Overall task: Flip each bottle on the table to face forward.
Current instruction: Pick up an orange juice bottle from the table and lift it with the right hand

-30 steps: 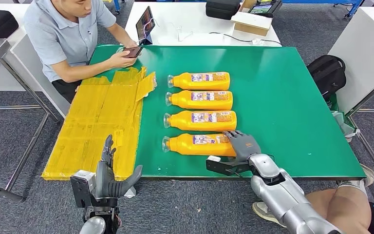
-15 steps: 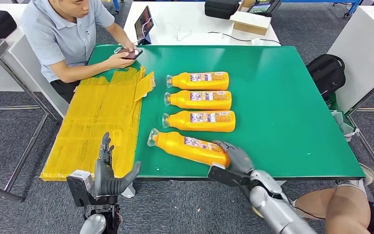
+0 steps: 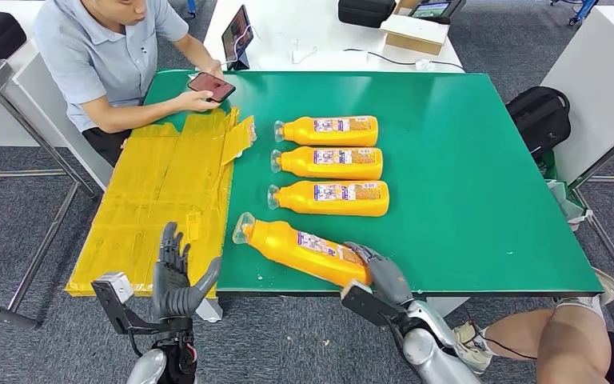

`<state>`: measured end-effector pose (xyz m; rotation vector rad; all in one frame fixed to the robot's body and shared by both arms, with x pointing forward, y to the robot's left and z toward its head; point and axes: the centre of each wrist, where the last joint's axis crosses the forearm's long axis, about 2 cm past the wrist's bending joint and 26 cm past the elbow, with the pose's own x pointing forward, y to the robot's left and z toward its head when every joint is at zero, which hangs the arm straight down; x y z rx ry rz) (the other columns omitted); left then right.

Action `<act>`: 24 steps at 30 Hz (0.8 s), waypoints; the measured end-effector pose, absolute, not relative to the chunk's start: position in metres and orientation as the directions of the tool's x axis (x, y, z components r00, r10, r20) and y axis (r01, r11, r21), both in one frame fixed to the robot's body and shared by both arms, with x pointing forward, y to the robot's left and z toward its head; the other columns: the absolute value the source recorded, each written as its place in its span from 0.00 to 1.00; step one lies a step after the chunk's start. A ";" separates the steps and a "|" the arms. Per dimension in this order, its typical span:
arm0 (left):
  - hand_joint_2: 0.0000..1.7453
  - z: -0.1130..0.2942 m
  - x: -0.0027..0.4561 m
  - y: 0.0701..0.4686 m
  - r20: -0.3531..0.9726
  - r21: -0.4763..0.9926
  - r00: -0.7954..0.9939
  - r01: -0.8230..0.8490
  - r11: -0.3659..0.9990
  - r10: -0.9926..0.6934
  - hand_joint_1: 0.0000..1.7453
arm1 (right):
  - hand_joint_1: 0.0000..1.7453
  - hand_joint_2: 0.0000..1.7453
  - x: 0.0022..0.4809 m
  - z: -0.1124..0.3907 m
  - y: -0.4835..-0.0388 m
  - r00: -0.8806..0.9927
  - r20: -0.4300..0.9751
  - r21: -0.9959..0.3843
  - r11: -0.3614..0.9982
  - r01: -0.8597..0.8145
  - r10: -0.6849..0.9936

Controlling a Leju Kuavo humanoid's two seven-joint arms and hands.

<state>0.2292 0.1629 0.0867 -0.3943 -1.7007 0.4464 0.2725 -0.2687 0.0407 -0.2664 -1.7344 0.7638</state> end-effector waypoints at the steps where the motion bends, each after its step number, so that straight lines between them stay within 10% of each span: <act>1: 1.00 0.087 0.228 0.160 0.809 -0.570 -0.123 0.073 0.819 0.574 0.00 | 1.00 1.00 0.270 0.041 -0.267 -0.319 0.788 -0.598 0.777 -0.195 0.527; 24: 1.00 0.090 0.209 0.135 0.761 -0.589 -0.054 0.361 0.723 0.646 0.00 | 1.00 1.00 0.253 0.067 -0.238 -0.446 0.829 -0.415 0.906 -0.084 0.339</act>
